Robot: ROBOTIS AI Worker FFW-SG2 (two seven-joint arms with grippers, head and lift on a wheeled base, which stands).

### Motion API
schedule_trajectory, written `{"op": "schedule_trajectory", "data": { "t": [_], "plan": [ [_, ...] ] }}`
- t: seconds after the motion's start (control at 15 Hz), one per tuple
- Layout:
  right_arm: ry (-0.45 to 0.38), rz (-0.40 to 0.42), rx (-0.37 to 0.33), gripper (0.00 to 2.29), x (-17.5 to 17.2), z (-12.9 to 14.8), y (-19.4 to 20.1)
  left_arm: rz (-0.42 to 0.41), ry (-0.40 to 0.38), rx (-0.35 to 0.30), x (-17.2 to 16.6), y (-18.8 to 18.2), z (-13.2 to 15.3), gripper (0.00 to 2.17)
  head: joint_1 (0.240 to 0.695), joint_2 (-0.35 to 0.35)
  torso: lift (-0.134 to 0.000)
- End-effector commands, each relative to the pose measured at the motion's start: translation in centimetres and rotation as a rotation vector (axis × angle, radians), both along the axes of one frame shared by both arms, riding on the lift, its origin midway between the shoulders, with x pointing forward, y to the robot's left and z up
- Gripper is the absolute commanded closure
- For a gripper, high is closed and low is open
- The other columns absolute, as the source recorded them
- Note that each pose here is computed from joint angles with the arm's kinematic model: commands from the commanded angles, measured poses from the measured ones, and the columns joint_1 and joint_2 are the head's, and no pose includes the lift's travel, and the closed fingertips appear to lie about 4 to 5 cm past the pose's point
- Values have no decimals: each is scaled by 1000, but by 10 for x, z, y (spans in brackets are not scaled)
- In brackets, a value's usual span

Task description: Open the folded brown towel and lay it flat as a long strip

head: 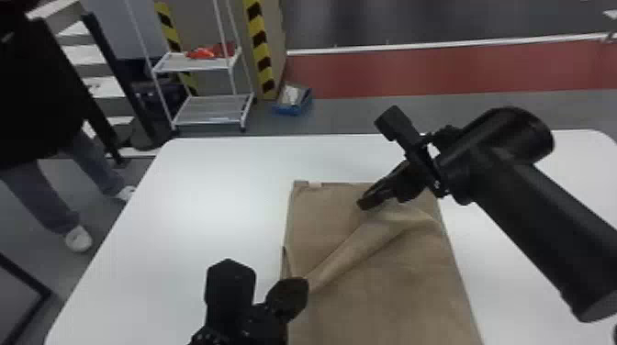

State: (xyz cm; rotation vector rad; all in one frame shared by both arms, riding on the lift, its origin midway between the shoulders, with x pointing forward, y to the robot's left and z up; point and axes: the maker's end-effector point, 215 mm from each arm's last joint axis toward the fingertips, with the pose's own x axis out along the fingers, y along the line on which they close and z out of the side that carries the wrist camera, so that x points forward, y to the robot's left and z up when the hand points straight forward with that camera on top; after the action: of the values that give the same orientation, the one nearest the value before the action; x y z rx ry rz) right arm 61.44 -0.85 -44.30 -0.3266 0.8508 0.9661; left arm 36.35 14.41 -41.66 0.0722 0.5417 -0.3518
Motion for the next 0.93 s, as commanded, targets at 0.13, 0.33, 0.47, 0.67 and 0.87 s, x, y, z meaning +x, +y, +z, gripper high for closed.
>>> {"op": "schedule_trajectory", "data": {
  "t": [0.13, 0.33, 0.47, 0.67, 0.87],
  "plan": [
    [2, 0, -16, 765, 0, -1, -3, -3, -1, -2, -1, -3, 1, 1447, 695, 151, -123],
    [16, -2, -20, 994, -3, -4, -5, -5, 0, -2, -1, -3, 1, 1447, 695, 147, -123],
    [24, -9, -29, 998, -4, -6, -8, -6, 1, -2, -3, -4, 0, 1447, 695, 145, -123],
    [35, -7, -31, 998, -6, -7, -8, -5, -1, 7, -4, -3, 0, 1447, 695, 142, -123],
    [43, -6, -27, 1237, -8, -8, -8, -4, 0, 7, -4, -3, 0, 1447, 695, 142, -123]
  ]
}}
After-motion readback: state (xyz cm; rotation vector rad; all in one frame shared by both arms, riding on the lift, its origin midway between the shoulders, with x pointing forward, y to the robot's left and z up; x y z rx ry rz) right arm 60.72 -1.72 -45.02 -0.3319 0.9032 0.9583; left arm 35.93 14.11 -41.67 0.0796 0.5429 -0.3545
